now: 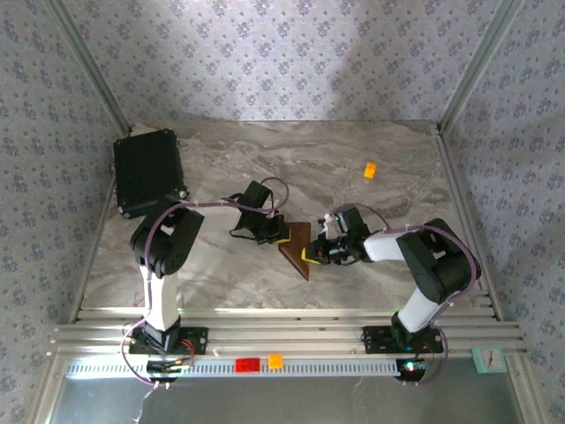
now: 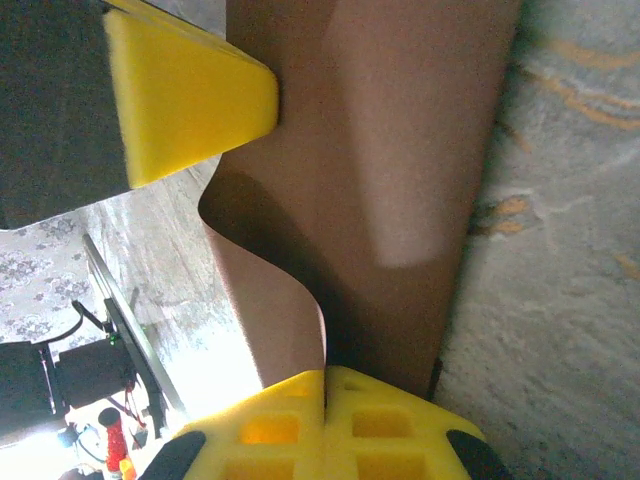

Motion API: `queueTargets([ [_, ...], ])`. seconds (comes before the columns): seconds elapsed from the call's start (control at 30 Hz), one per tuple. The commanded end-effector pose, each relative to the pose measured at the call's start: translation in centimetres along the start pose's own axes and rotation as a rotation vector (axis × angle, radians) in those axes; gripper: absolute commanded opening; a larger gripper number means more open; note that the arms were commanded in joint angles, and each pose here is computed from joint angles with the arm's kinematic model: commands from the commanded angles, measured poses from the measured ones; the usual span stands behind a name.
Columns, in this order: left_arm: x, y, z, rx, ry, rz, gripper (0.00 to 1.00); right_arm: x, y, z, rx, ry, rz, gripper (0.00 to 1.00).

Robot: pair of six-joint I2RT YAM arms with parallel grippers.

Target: Fold a paper plane with a square sheet of paper (pick it up from the middle)

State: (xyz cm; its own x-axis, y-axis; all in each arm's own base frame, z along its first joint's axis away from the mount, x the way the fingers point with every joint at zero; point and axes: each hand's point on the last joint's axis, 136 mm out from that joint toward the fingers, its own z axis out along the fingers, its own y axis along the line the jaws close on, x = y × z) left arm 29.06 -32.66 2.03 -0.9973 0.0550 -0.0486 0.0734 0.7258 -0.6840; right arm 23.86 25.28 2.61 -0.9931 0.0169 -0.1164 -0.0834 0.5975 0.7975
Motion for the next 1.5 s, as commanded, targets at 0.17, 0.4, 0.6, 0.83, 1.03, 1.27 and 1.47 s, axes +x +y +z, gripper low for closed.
queueTargets([
  [0.17,-0.4,-0.4,-0.4,-0.055,0.005,0.012,0.16,0.4,-0.2,0.2,-0.013,0.02,-0.003,0.0],
  [0.4,-3.0,-4.6,-2.0,0.023,-0.044,0.077,0.19,0.5,-0.3,0.5,-0.022,0.027,0.004,0.0],
  [0.6,-3.1,-4.4,-0.7,0.021,-0.002,0.079,0.18,0.4,-0.3,0.6,-0.024,0.029,0.002,0.0],
  [0.83,-2.0,-3.0,1.4,-0.005,0.065,0.07,0.15,0.3,0.1,0.6,-0.033,0.031,-0.014,0.0],
  [1.03,-1.3,-1.8,2.2,-0.042,0.089,0.056,0.14,0.4,0.7,0.7,-0.021,0.054,-0.041,0.0],
  [1.27,-0.9,-1.0,2.3,-0.075,0.093,0.052,0.13,0.3,0.6,0.7,0.008,0.069,-0.069,0.0],
  [1.47,-0.8,-1.0,2.3,-0.076,0.091,0.052,0.13,0.3,0.3,0.7,0.028,0.07,-0.068,0.0],
])
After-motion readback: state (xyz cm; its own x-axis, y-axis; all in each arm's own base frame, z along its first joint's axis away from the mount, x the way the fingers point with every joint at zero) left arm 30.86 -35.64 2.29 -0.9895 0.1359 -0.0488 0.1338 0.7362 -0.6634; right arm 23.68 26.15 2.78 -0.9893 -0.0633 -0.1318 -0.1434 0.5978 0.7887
